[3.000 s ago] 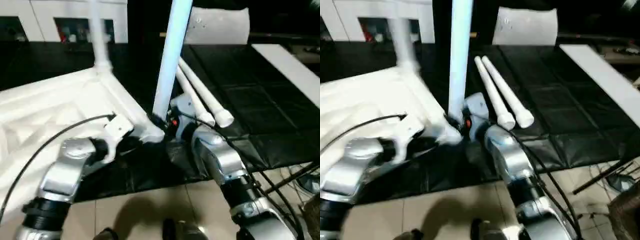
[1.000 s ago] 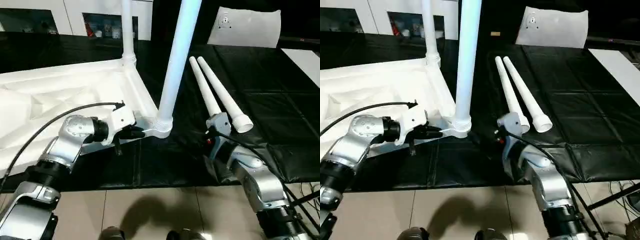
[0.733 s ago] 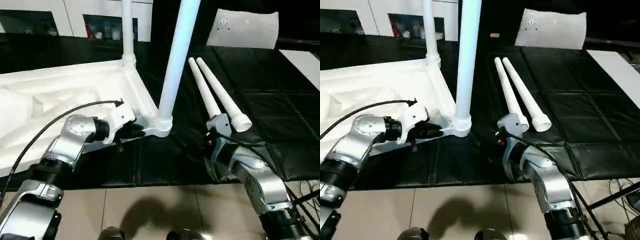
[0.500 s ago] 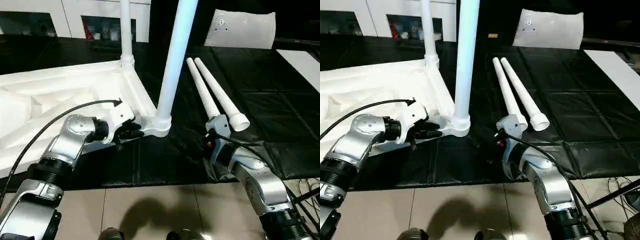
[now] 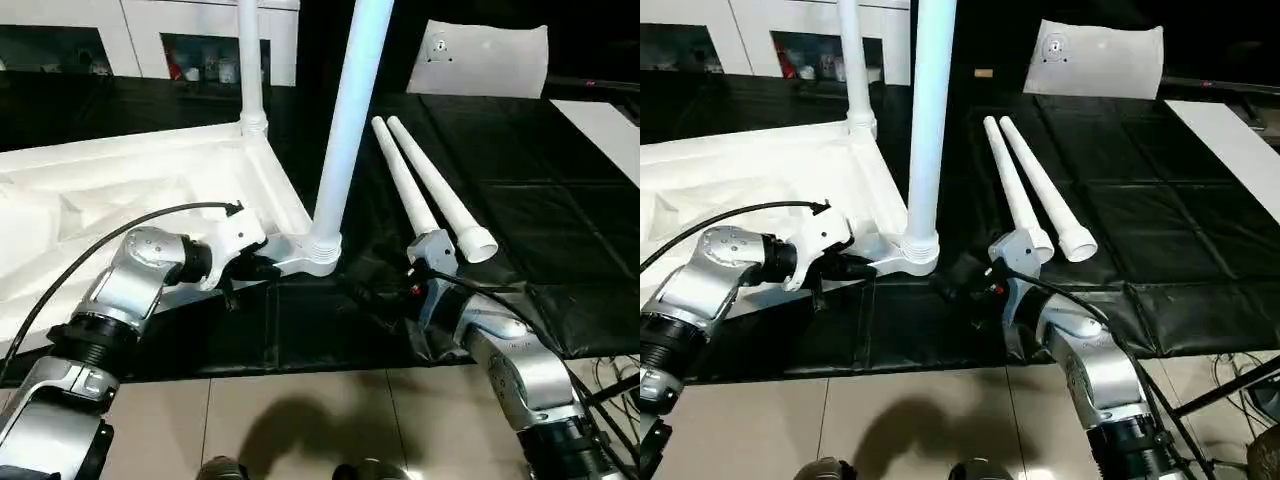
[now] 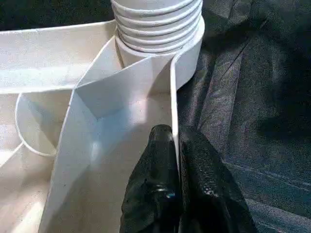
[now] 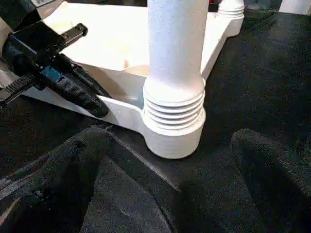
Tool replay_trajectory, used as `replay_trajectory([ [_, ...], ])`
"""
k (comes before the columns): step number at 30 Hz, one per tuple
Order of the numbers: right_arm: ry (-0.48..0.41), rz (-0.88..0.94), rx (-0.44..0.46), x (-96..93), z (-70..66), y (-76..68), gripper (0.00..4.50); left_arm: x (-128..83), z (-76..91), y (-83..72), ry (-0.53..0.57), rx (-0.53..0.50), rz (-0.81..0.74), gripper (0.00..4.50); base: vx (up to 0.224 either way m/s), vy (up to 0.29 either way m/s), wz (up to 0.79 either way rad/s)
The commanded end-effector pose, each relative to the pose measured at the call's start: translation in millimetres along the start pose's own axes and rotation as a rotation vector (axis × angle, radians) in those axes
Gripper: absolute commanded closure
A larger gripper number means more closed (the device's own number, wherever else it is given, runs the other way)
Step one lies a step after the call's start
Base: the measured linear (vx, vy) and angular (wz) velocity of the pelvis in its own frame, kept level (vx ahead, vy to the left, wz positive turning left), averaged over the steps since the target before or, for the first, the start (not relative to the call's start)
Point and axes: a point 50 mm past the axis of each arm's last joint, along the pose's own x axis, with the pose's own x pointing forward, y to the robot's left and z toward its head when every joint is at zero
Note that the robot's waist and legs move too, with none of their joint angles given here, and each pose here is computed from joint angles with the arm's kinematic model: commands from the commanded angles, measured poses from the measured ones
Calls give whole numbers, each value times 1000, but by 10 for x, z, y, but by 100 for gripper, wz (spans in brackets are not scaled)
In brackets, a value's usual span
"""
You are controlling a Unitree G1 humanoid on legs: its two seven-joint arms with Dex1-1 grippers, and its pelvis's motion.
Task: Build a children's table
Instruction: Insert table leg to table base
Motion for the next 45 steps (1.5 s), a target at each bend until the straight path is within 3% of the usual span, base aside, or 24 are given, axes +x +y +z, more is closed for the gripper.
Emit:
replay_trajectory([
  [1,1,-4,-24,-13,51,-43,0,41,60,-16,-10,34,-29,447,0,0,0],
  [10,7,1,-46,0,79,-67,0,49,-15,6,54,110,38,447,0,0,0],
  [14,6,2,-52,1,92,-77,0,49,-6,14,20,107,35,447,0,0,0],
  [18,9,34,-66,-5,121,-95,0,11,77,-9,-39,204,-98,447,0,0,0],
  [22,19,110,-99,-1,150,-103,0,14,119,-111,-117,197,-247,447,0,0,0],
  [32,132,409,-202,42,103,-46,0,29,68,-178,-50,269,-419,447,0,0,0],
  [45,167,534,-231,193,96,-36,122,37,104,-173,-32,309,-489,450,0,0,0],
])
